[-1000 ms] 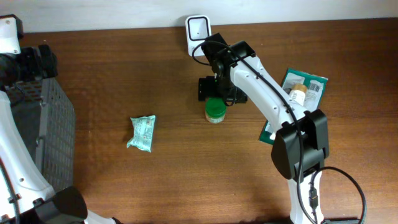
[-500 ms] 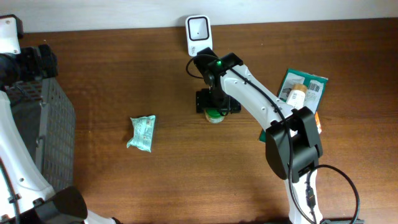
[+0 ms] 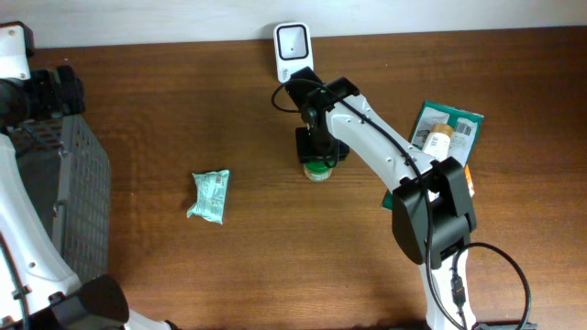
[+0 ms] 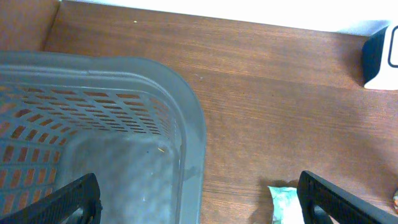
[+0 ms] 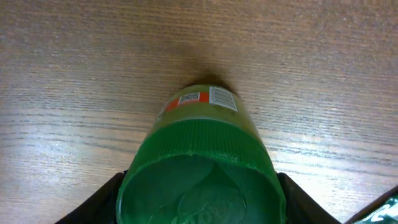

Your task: Scan the item barcode

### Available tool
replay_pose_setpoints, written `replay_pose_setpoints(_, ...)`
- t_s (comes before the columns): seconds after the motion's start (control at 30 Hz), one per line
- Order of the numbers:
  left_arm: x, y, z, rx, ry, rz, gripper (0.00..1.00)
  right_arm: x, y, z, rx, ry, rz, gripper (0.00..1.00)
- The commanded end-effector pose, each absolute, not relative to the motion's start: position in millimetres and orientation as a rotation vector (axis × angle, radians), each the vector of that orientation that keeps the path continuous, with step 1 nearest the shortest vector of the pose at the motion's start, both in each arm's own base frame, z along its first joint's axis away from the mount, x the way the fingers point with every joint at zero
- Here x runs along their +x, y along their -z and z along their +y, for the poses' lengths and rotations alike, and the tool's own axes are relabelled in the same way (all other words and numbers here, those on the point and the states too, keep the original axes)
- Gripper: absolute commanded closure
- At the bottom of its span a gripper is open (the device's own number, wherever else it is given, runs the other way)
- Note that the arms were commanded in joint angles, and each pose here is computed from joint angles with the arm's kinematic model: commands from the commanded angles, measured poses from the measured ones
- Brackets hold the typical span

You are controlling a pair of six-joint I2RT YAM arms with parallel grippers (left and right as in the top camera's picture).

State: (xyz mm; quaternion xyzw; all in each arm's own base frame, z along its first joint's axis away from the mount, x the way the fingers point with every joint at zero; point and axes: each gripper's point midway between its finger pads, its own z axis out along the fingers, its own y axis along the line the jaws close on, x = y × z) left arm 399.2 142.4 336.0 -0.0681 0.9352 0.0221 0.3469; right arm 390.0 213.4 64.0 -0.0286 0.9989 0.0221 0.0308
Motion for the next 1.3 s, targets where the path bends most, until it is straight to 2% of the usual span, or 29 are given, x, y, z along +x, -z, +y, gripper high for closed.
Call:
replay_pose_setpoints(0.0,399.0,-336.3,142.5,-0.189,-0.044,2.422,0.01,400.5,-80.0,216.4,-0.215,-0.085,3.039,0.52)
replay_pose_setpoints(0.07,399.0,-336.3,142.5,-0.189,-0.044,2.422,0.01,401.4,-94.7,226.0,-0.394,-0.154,3.01,0.51)
replay_pose_setpoints(0.23,399.0,-336.3,142.5,-0.189,-0.044,2.422,0.01,402.2,-128.3,239.7,-1.059,-0.223,2.781,0.53)
replay_pose_setpoints(0.4,399.0,-336.3,142.5,-0.189,-0.044,2.422,0.01,399.2,-122.3,238.1,-1.745,-0.157,2.398,0.53)
replay_pose_setpoints(0.47,399.0,-336.3,142.5,-0.189,-0.044,2.422,0.01,396.6,-118.0,236.7,-1.941,-0.14,2.251,0.53)
replay_pose_setpoints(0.63,399.0,-336.3,142.5,-0.189,-0.044,2.422,0.01,391.8,-109.2,232.5,-2.336,-0.1,1.867,0.6)
replay_pose_setpoints(0.77,399.0,-336.3,142.5,-0.189,-0.044,2.422,0.01,390.7,-107.8,232.2,-2.401,-0.096,1.786,0.59)
replay_pose_setpoints(0.87,399.0,-336.3,142.5,-0.189,-0.044,2.422,0.01,390.2,-101.7,228.4,-2.433,-0.105,1.77,0.5)
replay_pose_setpoints(1.0,399.1,-336.1,142.6,-0.189,-0.043,2.422,0.01,378.4,-80.8,221.3,-2.595,-0.146,1.629,0.5)
replay_pose_setpoints(1.13,399.0,-336.3,142.5,-0.189,-0.044,2.422,0.01,371.8,-71.3,218.3,-2.639,-0.171,1.604,0.52)
replay_pose_setpoints(1.27,399.0,-336.3,142.5,-0.189,-0.044,2.422,0.01,365.4,-63.8,214.2,-2.657,-0.196,1.621,0.47)
